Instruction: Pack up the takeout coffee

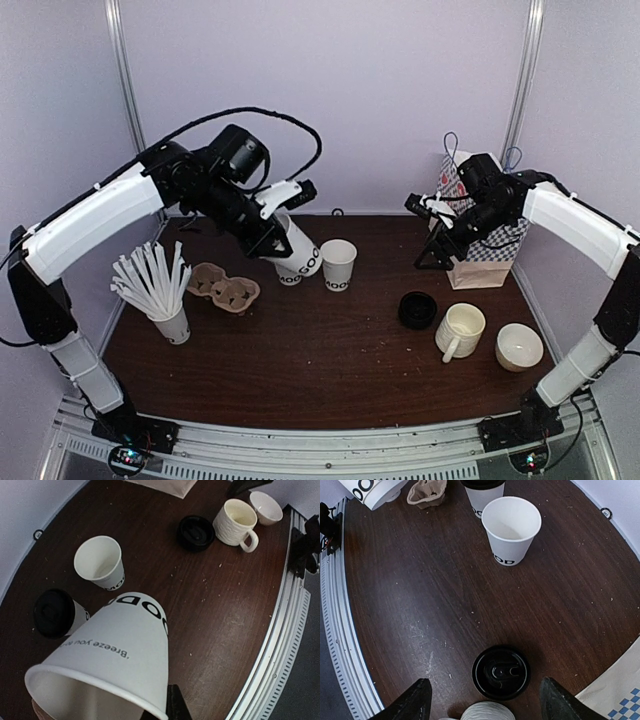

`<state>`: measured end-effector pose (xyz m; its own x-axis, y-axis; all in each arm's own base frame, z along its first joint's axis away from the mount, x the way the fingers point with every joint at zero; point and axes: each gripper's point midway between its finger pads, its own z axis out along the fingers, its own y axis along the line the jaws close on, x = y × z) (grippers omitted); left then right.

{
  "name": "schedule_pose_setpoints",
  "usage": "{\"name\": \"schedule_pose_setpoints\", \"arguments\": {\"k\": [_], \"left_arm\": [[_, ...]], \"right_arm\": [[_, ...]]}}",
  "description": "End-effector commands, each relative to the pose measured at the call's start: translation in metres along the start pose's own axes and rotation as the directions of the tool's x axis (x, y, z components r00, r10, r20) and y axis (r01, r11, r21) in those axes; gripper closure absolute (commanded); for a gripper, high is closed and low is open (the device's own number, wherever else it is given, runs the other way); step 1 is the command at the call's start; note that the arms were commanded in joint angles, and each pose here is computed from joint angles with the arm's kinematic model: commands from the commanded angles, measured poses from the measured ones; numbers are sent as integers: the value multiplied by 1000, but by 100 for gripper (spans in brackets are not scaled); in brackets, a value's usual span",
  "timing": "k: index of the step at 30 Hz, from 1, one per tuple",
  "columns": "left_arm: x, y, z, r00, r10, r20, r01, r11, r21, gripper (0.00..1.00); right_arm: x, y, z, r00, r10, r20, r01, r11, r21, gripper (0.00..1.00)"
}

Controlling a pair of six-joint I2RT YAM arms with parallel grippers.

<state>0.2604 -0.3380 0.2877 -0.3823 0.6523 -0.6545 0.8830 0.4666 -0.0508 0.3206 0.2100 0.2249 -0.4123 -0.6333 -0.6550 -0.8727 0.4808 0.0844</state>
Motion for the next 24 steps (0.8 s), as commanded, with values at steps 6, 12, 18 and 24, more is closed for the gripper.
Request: {"name": "schedule_pose_setpoints", "arguments": {"k": [6, 12, 18, 24], "left_arm": [[59, -51, 44, 898, 251, -362, -231, 968, 97, 100], [70, -64, 68, 827, 344, -445, -337, 936, 96, 100], [75, -78, 88, 803, 381, -458, -360, 923, 136, 100], [80, -82, 105, 777, 408, -480, -388, 910, 146, 100]], "right_arm": [[38, -9, 7, 986, -24, -162, 25, 1000, 2, 25], [59, -20, 17, 972, -36, -232, 47, 998, 41, 32], [78, -32, 28, 954, -51, -296, 80, 993, 88, 37], [90, -43, 46, 934, 6, -358, 27, 996, 87, 46]]}}
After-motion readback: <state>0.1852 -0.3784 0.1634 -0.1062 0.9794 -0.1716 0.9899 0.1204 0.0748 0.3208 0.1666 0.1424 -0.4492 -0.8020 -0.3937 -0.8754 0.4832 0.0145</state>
